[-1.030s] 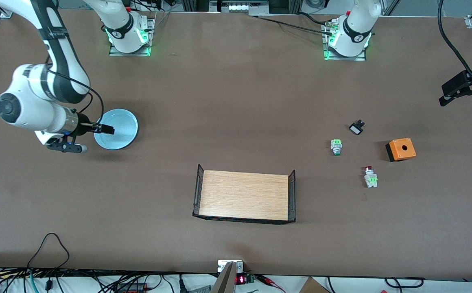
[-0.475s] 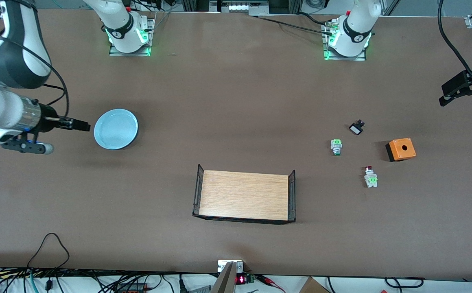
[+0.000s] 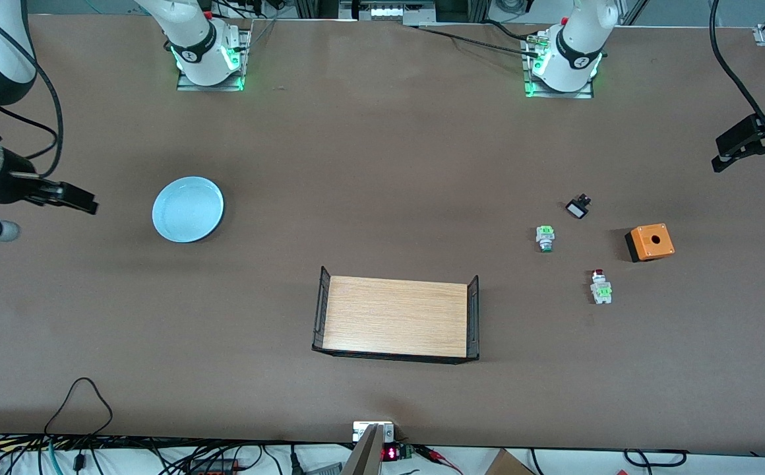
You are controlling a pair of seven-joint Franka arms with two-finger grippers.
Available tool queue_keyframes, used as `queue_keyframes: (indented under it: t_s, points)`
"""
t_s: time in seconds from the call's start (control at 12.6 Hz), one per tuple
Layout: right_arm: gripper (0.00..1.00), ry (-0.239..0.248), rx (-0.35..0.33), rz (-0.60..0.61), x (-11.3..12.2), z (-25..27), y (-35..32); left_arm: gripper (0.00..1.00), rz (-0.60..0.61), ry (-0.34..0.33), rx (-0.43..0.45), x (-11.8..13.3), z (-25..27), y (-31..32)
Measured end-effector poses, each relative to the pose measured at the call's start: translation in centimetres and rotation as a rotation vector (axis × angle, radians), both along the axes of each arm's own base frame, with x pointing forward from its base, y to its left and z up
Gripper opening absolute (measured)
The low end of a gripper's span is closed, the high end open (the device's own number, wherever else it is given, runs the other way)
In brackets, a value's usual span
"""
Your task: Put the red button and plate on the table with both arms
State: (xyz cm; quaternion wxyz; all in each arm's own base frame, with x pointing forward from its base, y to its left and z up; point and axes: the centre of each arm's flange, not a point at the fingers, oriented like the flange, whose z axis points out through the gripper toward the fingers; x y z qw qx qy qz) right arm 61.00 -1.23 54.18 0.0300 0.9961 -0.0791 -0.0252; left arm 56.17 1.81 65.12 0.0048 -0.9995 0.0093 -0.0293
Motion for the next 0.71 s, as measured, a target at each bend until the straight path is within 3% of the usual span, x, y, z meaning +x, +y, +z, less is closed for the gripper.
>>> queue_keyframes:
  t_s: [0.24, 0.71]
  points:
    - [1.00, -0.006, -0.018, -0.036, -0.1, 0.3, -2.9, 1.00, 0.000, 0.000, 0.000, 0.0, 0.0, 0.0]
    - [1.00, -0.016, -0.020, 0.034, -0.4, 1.3, -3.3, 1.00, 0.000, 0.000, 0.000, 0.0, 0.0, 0.0]
